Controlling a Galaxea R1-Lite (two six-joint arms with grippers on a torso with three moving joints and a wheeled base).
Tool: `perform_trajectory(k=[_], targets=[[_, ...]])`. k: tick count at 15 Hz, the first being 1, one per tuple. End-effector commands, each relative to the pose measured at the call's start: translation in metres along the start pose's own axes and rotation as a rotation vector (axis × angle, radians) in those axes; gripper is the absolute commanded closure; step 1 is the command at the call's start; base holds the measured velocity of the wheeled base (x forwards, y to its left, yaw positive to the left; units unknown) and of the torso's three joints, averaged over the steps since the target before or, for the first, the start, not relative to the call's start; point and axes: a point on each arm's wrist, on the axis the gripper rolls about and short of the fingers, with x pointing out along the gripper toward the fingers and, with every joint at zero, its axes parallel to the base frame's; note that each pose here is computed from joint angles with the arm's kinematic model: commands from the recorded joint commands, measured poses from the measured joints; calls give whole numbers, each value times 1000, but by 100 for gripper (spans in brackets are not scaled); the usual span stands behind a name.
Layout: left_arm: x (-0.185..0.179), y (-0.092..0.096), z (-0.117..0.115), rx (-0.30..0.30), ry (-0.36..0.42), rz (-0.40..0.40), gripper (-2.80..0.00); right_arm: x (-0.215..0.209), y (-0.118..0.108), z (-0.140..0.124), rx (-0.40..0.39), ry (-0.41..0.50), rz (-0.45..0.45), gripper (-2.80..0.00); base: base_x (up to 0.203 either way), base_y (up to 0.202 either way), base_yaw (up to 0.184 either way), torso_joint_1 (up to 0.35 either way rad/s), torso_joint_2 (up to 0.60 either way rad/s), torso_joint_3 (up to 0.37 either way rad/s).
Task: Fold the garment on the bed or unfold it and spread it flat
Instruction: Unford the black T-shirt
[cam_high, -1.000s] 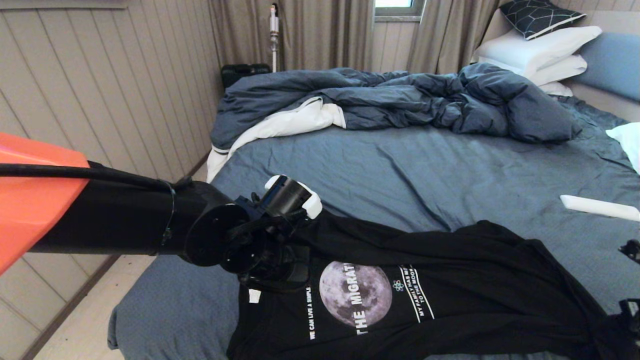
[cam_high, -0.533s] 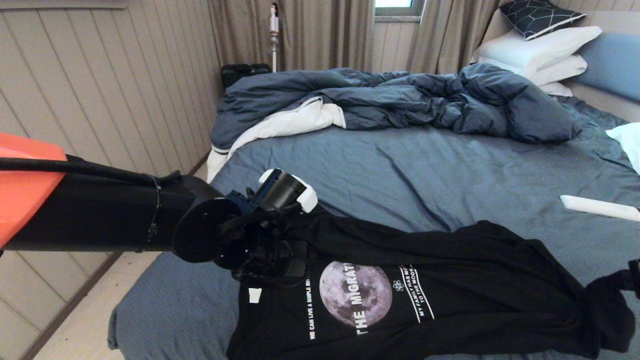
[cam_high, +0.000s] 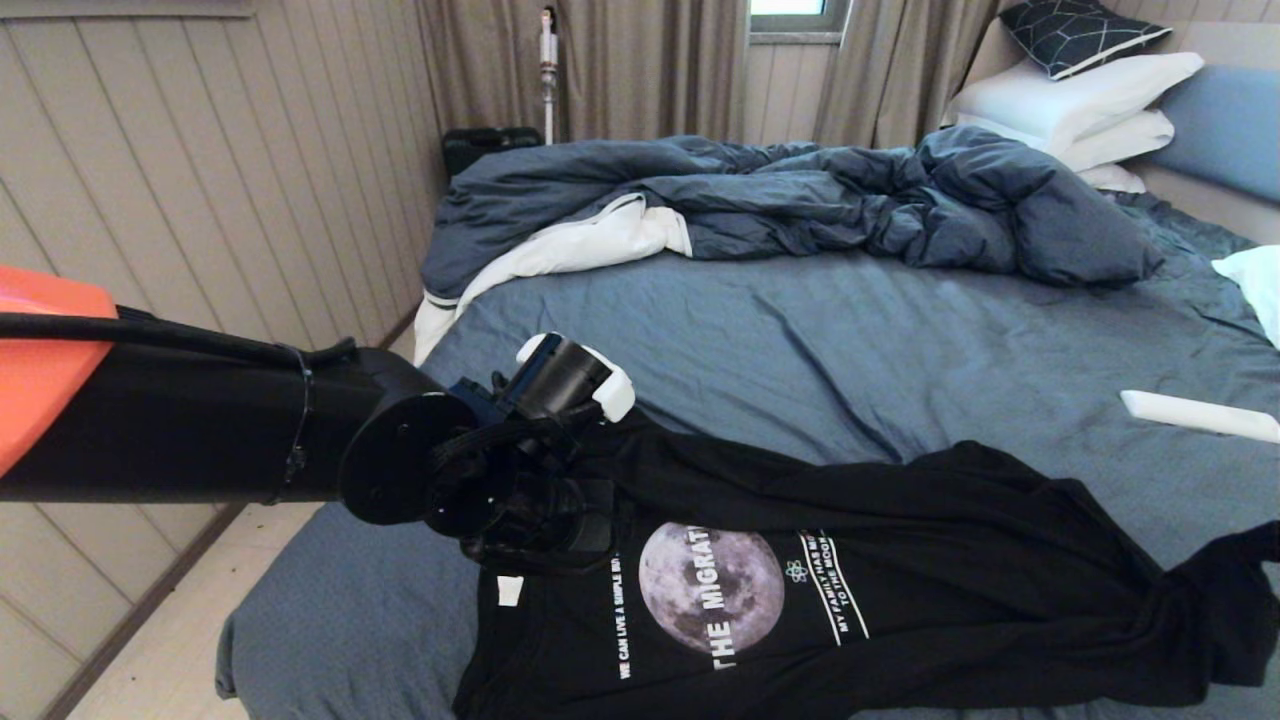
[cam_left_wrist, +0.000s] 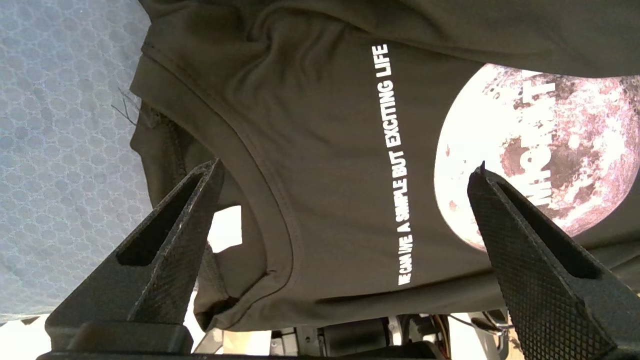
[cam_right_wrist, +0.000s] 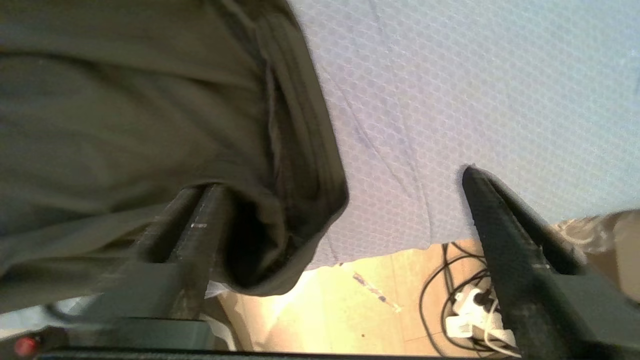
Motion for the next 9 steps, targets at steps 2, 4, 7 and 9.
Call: perform_trajectory(k=[2,4,7,9], targets=[[-1,0,0,-3,-2,1,-280,-6,-6,-4,22,-13,-17,0,0,0,0,0,0,0],[-1,-1,2,-4,-5,-1,-280,-11,-8,-7,32,-25,-22,0,0,0,0,0,0,0],[-1,-1,1,-3,-6,-2,-280,-15,-5,-15,29,-31,-1,0,0,0,0,0,0,0],[-1,0,1,-3,-3,0,-280,-13,-1,-20,25,-16,23,0,0,0,0,0,0,0]])
